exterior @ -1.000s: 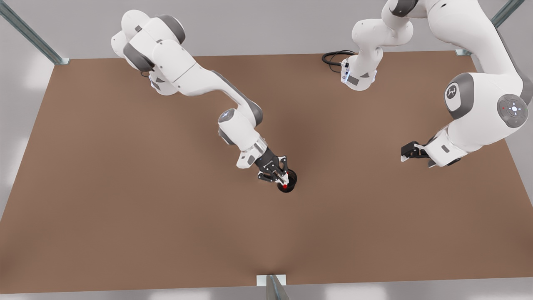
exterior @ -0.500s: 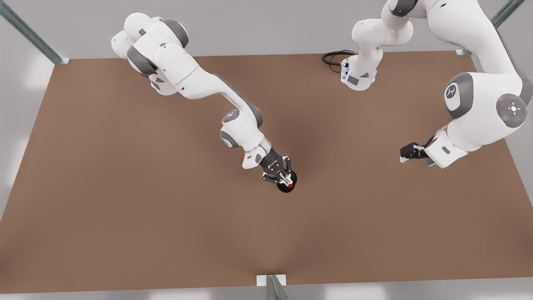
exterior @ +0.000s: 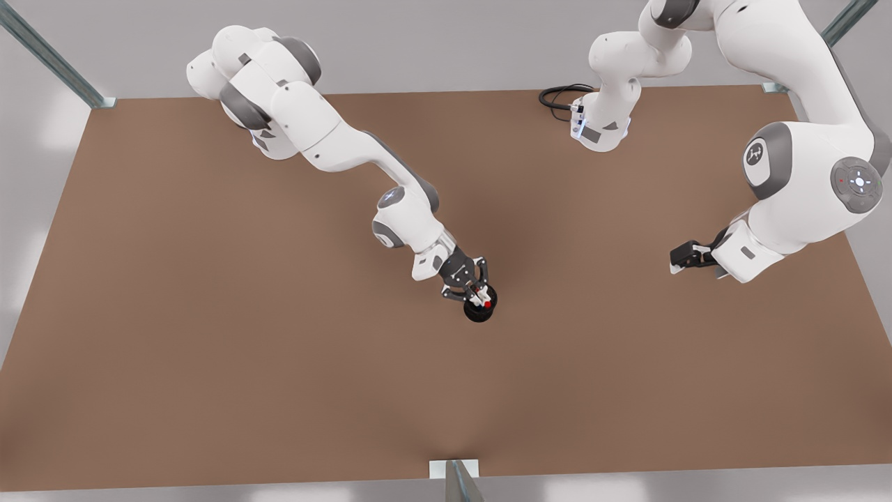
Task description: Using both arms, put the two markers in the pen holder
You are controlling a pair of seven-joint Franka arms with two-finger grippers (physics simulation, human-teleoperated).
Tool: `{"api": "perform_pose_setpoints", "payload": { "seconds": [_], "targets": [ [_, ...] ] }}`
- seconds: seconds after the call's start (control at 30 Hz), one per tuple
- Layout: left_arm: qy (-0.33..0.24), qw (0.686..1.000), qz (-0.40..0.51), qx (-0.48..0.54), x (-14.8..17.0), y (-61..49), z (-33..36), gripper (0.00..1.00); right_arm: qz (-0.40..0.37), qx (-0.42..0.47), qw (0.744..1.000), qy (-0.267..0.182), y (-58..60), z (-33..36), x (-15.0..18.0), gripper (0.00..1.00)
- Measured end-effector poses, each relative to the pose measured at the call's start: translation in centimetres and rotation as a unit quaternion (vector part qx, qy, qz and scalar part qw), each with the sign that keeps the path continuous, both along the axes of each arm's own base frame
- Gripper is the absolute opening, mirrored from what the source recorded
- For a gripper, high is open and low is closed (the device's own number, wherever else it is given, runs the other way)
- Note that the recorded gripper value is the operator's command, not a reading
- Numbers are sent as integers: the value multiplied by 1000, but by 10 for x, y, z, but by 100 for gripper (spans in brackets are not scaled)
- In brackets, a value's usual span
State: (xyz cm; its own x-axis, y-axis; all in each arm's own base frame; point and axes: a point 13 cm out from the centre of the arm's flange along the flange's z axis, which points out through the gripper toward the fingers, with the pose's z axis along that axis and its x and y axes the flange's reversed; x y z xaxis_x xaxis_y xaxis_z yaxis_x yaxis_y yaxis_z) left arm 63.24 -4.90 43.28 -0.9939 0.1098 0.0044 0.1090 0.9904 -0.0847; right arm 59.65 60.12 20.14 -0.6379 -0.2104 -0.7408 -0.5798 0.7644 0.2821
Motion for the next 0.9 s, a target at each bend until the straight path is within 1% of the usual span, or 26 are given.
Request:
{"api": "perform_pose_setpoints", "payload": {
  "seconds": [0.03, 0.07, 0.1, 0.13, 0.3, 0.33, 0.37, 0.4, 0.43, 0.47, 0.5, 0.53, 0.57, 0.6, 0.63, 0.7, 0.73, 0.8, 0.9],
  "targets": [
    [0, 1000, 1, 0, 0, 0, 0, 100, 1, 2, 1000, -2, 1, 1, -1, 25],
    [0, 1000, 1, 0, 0, 0, 0, 100, 2, 3, 1000, -2, 2, 1, -1, 29],
    [-1, 1000, 2, 0, 0, 0, 0, 100, 3, 3, 1000, -2, 2, -1, -2, 60],
    [-1, 1000, 2, 0, 0, -1, 0, 100, 3, 3, 1000, -2, 3, -2, -3, 100],
    [-2, 1000, 3, 0, 1, -2, 0, 100, 4, 2, 1000, -8, 0, 0, 1, 100],
    [-2, 1000, 4, 0, 1, -2, 1, 100, 3, 3, 1000, -13, 0, 14, 5, 100],
    [-2, 1000, 4, 0, 1, -2, 1, 100, -2, 6, 1000, -30, 1, 67, 16, 100],
    [-2, 1000, 3, 0, 1, -4, 1, 100, -19, 1, 999, -45, -16, 135, 33, 100],
    [-3, 1000, 2, 1, 1, -5, 2, 100, -47, -13, 997, -56, -51, 204, 53, 100],
    [-4, 1000, 2, 2, 1, -5, 4, 100, -84, -35, 994, -53, -97, 258, 77, 100],
    [-5, 1000, 2, 3, 1, -5, 5, 100, -131, -59, 989, -34, -156, 289, 104, 100],
    [-5, 1000, 1, 4, 1, -5, 6, 100, -179, -80, 980, -7, -223, 311, 123, 100],
    [-5, 1000, 0, 4, 1, -7, 5, 100, -224, -105, 969, 24, -290, 323, 132, 100],
    [-2, 1000, -3, 5, 1, -10, 3, 100, -259, -134, 954, 65, -355, 317, 126, 100],
    [0, 1000, -6, 5, 1, -15, 1, 100, -286, -160, 939, 109, -411, 304, 110, 100],
    [2, 1000, -13, 4, -1, -23, 0, 100, -310, -197, 911, 186, -480, 275, 66, 100],
    [4, 1000, -14, 4, -2, -25, -1, 100, -313, -209, 901, 217, -501, 262, 49, 100],
    [7, 1000, -14, 4, -3, -25, -2, 100, -314, -224, 885, 260, -529, 246, 28, 99],
    [15, 1000, -13, 5, -4, -25, -8, 100, -303, -239, 874, 294, -551, 237, 15, 100]
  ]
}}
